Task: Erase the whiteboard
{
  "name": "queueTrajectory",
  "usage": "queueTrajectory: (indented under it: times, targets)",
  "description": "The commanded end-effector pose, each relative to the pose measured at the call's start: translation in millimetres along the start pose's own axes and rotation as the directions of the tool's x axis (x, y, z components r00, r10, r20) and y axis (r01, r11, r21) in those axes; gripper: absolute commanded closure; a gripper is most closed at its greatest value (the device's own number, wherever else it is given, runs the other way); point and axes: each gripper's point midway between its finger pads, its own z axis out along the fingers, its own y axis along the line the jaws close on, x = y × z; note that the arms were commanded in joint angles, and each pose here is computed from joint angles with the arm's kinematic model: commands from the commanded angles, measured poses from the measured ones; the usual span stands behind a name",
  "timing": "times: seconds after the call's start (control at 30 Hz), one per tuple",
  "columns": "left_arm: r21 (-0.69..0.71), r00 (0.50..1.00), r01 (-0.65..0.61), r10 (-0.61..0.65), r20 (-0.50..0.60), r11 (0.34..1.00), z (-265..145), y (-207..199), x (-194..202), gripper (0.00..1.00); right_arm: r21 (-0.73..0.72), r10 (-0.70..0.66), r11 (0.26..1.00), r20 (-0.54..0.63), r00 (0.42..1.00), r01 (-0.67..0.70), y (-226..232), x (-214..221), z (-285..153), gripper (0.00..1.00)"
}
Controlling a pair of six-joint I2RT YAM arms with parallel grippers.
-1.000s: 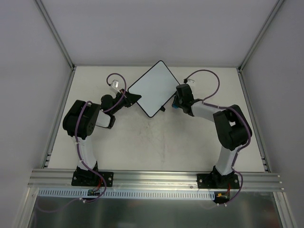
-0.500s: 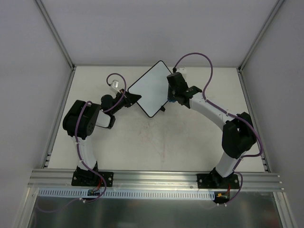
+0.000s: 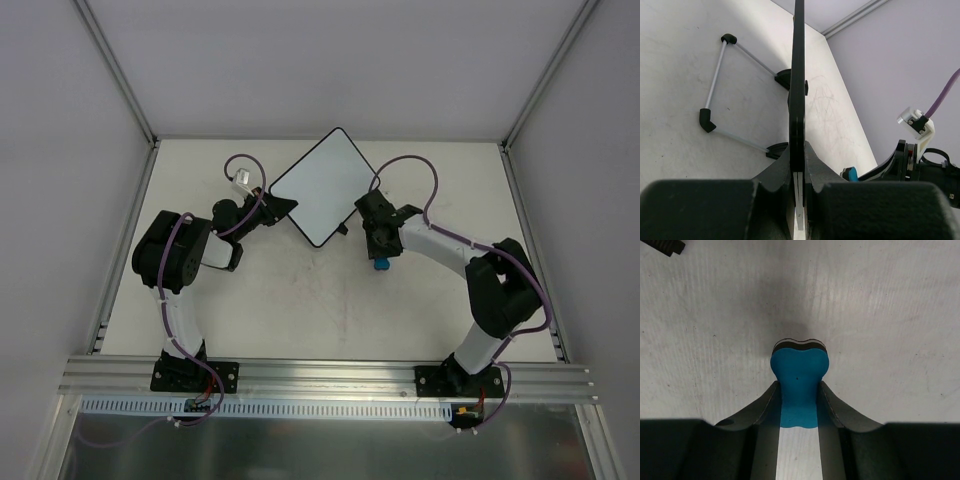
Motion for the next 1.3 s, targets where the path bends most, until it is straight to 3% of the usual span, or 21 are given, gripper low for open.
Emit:
queueTrajectory:
  times: [0.0,0.17,0.27,0.57,0.67,0.8,1.1,1.2,1.27]
  targets:
    - [0.241,0.982,-0.168,0.141,0.124,0.956,-7,-63,-23,1.00,-0.029,0.001,1.000,0.034,0.999,0.000,2,-2,-12,1.00]
    - [0.239,0.983,-0.163,0.137,0.121,0.957,-6,-62,-21,1.00,-0.047,-0.023,0.999,-0.013,1.000,0.022,12,14,0,0.97]
    - [0.237,0.983,-0.166,0.140,0.123,0.957,-7,-62,-21,1.00,-0.069,-0.022,0.997,-0.022,1.000,0.020,18,19,5,0.80]
    - [0.232,0.981,-0.175,0.148,0.127,0.957,-9,-62,-21,1.00,-0.101,-0.020,0.995,-0.029,0.999,0.017,25,22,10,0.48]
    - [0.231,0.981,-0.173,0.147,0.128,0.957,-9,-62,-21,1.00,-0.098,-0.020,0.995,-0.019,1.000,0.018,24,22,9,0.33]
    - [0.230,0.981,-0.174,0.148,0.129,0.957,-10,-62,-21,0.99,-0.102,-0.020,0.995,-0.008,1.000,0.019,26,20,7,0.27]
    - [0.223,0.979,-0.180,0.152,0.135,0.958,-10,-61,-23,0.89,-0.116,-0.011,0.993,0.014,1.000,0.013,27,16,5,0.27]
    - [0.223,0.978,-0.185,0.157,0.137,0.957,-11,-62,-22,0.70,-0.126,-0.004,0.992,0.022,1.000,0.007,29,17,5,0.27]
    - [0.221,0.977,-0.191,0.162,0.141,0.956,-12,-62,-23,0.66,-0.128,-0.003,0.992,0.025,1.000,0.007,29,16,5,0.27]
